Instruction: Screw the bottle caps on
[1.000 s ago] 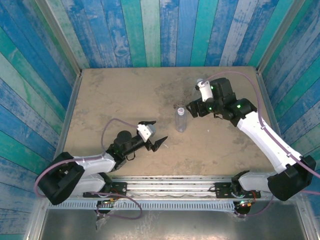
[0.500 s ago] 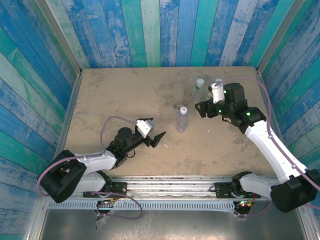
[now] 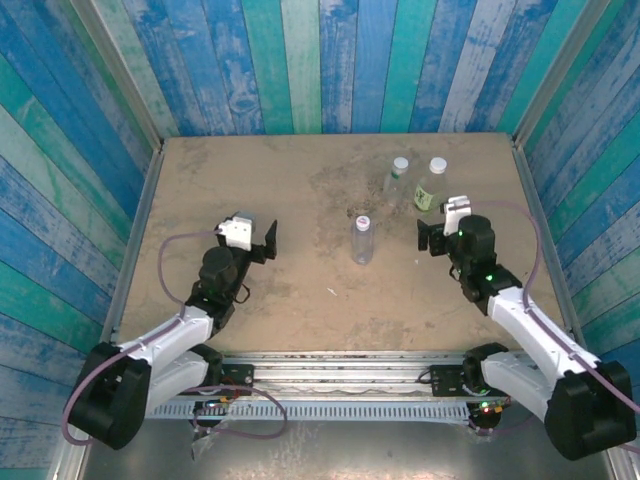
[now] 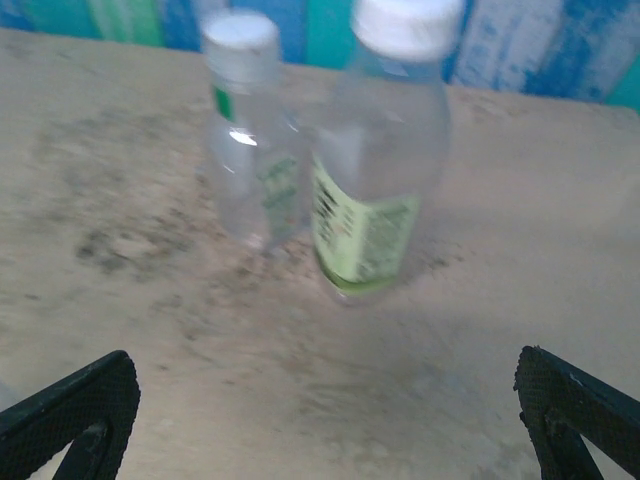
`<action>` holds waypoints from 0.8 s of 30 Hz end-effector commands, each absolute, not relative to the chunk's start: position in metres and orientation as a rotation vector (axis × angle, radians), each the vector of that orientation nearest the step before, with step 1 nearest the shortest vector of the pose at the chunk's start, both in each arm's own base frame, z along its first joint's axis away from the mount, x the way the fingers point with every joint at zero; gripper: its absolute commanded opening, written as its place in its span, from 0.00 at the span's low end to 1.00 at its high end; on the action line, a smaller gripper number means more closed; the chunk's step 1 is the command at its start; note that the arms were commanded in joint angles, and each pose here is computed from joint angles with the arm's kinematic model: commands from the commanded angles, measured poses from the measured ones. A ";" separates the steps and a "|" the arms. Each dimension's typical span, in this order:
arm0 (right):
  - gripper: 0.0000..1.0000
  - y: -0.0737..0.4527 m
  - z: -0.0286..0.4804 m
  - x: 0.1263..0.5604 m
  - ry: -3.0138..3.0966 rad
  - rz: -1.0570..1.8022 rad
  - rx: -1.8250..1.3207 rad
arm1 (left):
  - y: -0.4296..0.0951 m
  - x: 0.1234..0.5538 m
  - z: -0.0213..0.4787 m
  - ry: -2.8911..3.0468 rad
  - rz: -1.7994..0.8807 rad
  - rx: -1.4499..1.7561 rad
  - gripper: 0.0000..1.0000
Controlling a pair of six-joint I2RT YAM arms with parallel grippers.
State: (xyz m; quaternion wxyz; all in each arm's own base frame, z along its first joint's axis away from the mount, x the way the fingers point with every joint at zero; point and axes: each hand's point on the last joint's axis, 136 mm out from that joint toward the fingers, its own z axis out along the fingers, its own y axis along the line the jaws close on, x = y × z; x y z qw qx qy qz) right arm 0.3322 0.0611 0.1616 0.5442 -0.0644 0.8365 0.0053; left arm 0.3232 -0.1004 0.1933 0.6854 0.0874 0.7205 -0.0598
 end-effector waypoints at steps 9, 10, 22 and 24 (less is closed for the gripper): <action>1.00 0.012 0.138 0.360 1.793 -0.184 -0.002 | -0.029 0.352 0.166 1.645 0.152 0.029 0.94; 1.00 0.012 0.138 0.362 1.792 -0.171 -0.014 | -0.026 0.354 0.159 1.653 0.155 0.027 0.94; 1.00 0.019 0.106 0.382 1.850 -0.121 -0.084 | -0.005 0.387 0.136 1.754 0.121 -0.026 0.94; 1.00 0.017 0.104 0.387 1.861 -0.124 -0.076 | 0.001 0.393 0.131 1.764 0.078 -0.046 0.94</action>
